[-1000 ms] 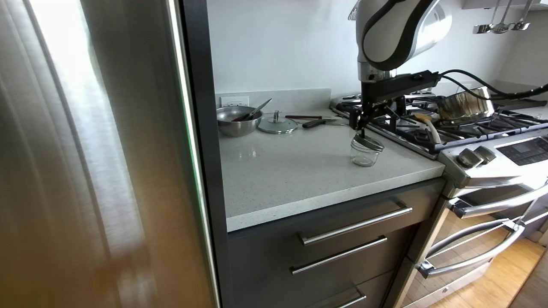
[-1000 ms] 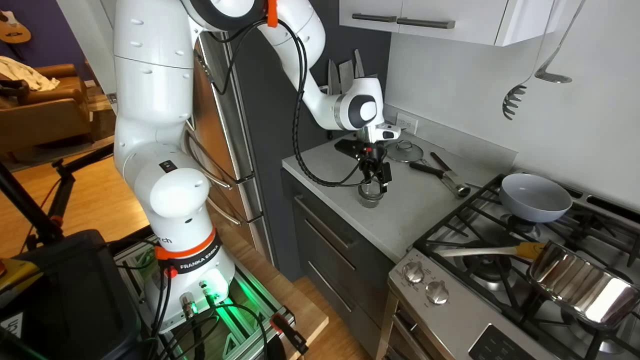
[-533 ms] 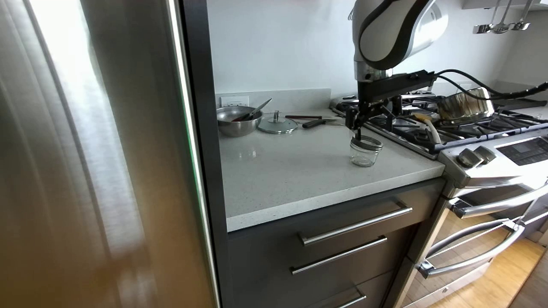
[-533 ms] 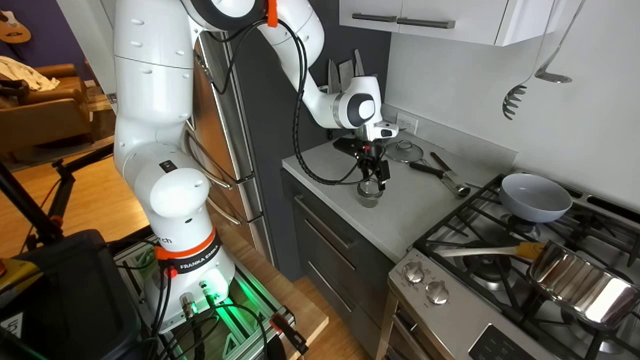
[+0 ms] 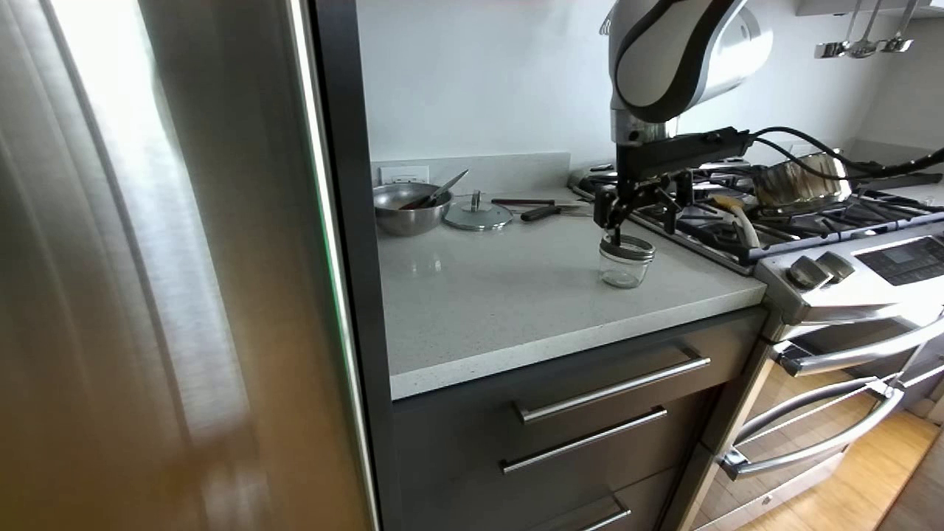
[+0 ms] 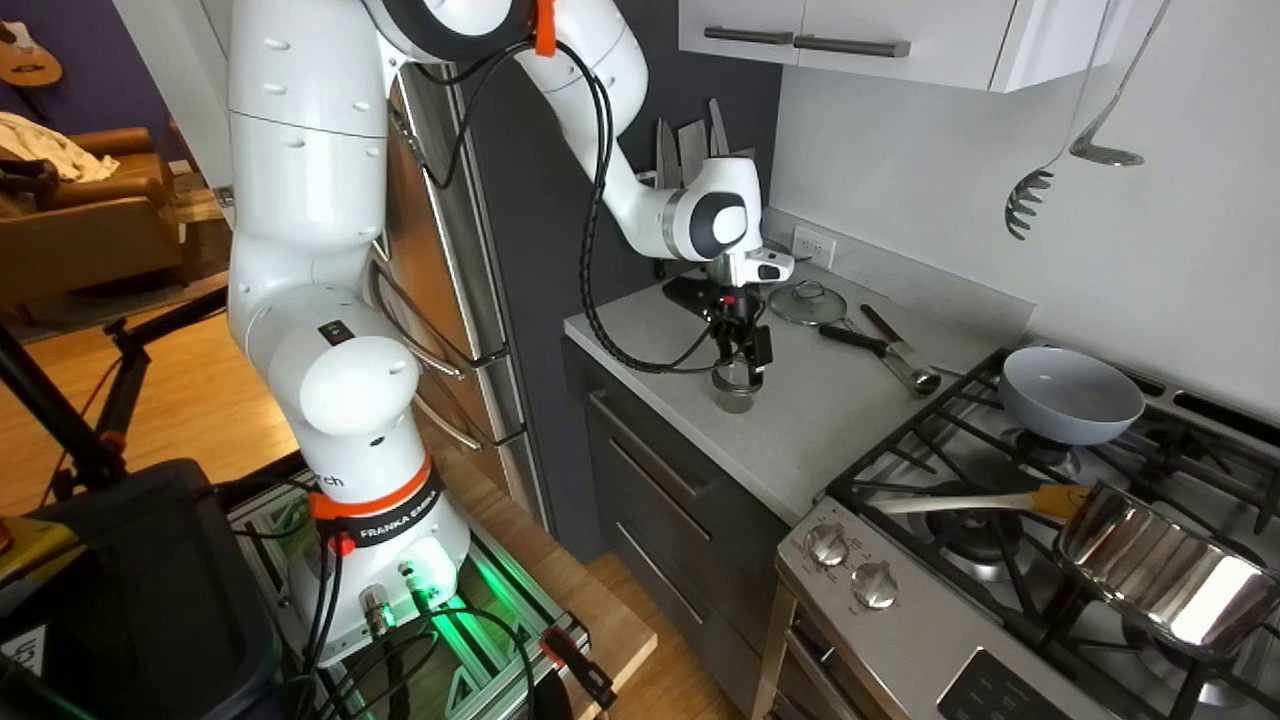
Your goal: Pick up the mason jar lid and place it on the clear jar
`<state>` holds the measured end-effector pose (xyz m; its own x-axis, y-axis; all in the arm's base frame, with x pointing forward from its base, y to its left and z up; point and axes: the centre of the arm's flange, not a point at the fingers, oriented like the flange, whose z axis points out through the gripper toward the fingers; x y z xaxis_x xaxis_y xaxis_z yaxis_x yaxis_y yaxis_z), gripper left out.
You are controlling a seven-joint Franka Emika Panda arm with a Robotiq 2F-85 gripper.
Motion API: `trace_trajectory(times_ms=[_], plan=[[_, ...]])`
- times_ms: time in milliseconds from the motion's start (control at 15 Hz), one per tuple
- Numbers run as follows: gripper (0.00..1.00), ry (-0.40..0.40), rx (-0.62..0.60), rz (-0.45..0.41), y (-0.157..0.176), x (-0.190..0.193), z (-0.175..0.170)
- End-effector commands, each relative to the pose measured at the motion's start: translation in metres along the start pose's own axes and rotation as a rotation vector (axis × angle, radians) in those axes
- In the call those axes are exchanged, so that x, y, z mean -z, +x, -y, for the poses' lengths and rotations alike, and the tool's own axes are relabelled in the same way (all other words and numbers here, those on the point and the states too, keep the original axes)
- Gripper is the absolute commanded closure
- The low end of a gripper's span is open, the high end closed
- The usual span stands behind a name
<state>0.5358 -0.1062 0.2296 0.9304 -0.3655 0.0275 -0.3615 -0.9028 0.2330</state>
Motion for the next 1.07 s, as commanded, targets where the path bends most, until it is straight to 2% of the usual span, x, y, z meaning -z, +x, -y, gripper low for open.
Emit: trace_trajectory(times_ms=[0,667,1000], plan=[[0.0,0.036,0.006,0.005,-0.01,-0.006,-0.002],[0.0,0.052,-0.013,-0.015,-0.028,0.005,-0.015],[0.0,0.05,0.0,0.002,-0.028,0.004,-0.013]])
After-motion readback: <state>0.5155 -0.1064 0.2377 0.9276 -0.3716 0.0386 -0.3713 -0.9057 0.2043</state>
